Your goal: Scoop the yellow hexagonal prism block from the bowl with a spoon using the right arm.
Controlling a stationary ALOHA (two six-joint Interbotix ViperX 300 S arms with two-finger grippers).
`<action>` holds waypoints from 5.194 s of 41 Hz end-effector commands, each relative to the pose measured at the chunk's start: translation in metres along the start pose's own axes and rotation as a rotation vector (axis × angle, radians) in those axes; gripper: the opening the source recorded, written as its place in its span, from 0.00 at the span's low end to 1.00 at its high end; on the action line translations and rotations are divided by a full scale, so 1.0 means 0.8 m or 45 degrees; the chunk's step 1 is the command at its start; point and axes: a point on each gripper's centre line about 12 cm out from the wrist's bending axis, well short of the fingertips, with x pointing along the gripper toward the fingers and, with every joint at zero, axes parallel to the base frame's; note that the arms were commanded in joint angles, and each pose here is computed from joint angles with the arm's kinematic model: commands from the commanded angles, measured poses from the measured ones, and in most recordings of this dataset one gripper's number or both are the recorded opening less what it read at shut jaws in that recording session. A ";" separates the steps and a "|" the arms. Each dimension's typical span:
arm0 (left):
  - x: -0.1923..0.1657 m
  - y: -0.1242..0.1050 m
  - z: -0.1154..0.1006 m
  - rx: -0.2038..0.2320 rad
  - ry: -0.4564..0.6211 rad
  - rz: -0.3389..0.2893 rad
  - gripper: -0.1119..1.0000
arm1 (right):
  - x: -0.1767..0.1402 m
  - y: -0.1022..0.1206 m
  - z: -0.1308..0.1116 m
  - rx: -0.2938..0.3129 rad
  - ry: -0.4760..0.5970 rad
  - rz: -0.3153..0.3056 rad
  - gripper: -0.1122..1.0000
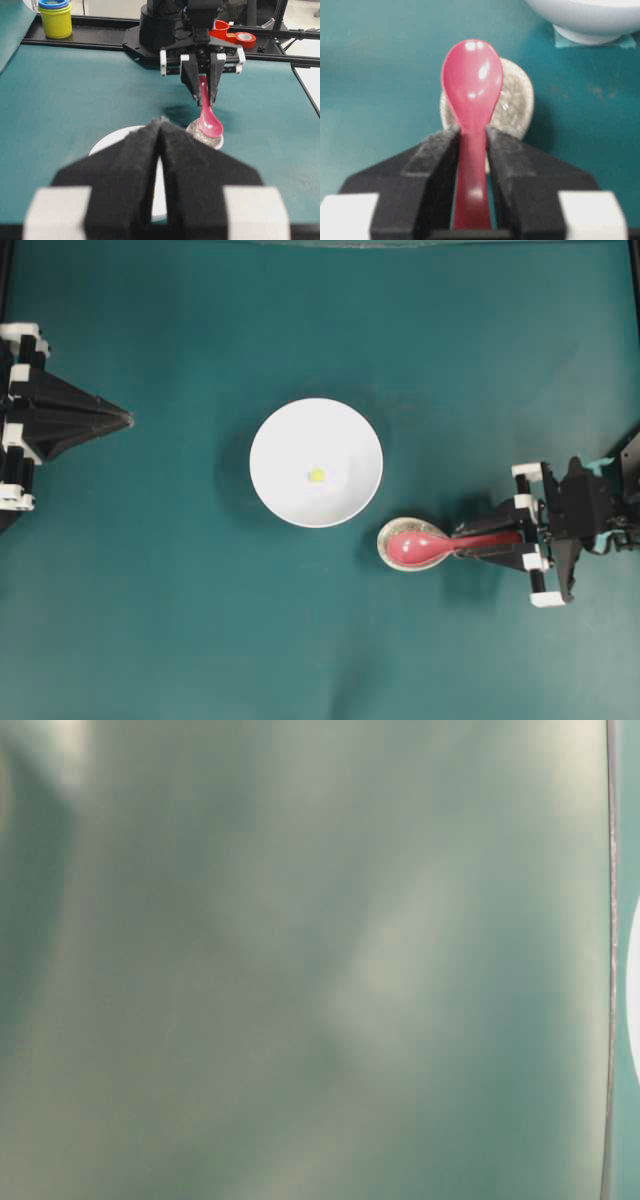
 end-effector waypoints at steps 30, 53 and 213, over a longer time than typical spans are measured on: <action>0.001 0.000 0.014 0.002 -0.035 0.000 0.10 | -0.012 -0.053 0.168 0.275 0.235 -0.088 0.33; 0.001 0.000 0.005 0.004 0.049 0.004 0.10 | 0.046 -0.120 0.226 0.350 0.565 -0.205 0.33; 0.001 0.000 0.007 0.004 0.037 0.003 0.10 | 0.124 -0.082 0.212 0.217 0.851 -0.136 0.33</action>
